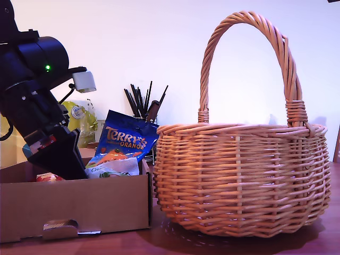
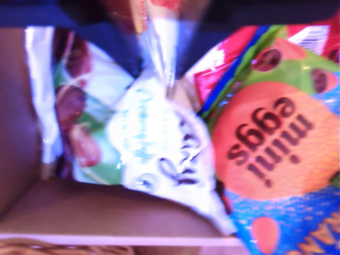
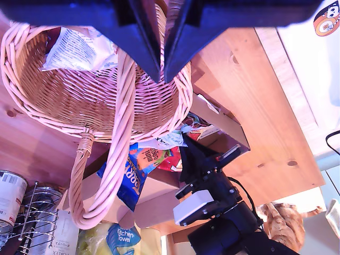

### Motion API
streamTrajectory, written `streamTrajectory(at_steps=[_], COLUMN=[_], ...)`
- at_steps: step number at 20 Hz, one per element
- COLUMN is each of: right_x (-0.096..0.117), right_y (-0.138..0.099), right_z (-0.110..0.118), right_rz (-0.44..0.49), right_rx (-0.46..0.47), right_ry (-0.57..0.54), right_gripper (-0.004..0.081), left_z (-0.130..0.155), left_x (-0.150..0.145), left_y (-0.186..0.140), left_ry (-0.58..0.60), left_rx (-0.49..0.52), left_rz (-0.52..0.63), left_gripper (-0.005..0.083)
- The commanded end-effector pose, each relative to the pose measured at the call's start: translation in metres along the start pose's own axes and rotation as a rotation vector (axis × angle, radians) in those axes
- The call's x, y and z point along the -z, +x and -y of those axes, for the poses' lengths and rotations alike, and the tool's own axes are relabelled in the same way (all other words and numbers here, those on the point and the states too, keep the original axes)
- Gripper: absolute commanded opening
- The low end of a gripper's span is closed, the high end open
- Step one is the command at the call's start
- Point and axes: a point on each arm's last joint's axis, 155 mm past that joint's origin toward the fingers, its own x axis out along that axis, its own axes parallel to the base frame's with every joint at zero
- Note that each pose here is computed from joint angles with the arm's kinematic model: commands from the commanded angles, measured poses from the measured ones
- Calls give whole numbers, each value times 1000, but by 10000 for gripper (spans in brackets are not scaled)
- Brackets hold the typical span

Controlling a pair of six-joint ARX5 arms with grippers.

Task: Move the bags of Easter eggs from the cardboard box on the left into the woven basket on the right side.

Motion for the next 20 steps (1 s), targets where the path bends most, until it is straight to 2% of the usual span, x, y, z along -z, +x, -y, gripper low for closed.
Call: streamTrajectory(at_steps=[1,4,12,14,16,20], right_x=[-4,-4,-5,-5,-5,-5], right_y=[-1,-1,-1,-1,-1,-1], right_z=[0,4,5,5,5,5], right_rz=[11,10,10,11,11,11], right_rx=[3,26,27,27,27,27], right_ry=[-7,-9,-9,-9,-9,-9], right_gripper=[-12,-12,-12,-12,-12,-12], left_z=[8,8,1,3,13,49], left_x=[9,3,-37,-47,-57,-88], left_y=[5,-7,-69,-84,-96,-106], left_ry=[-11,1,72,52,18,-37], left_rx=[28,8,-133,-152,-123,31], left_rz=[-33,-23,108,152,209,342], left_gripper=[-24,-24,-24,-24,-24,-24])
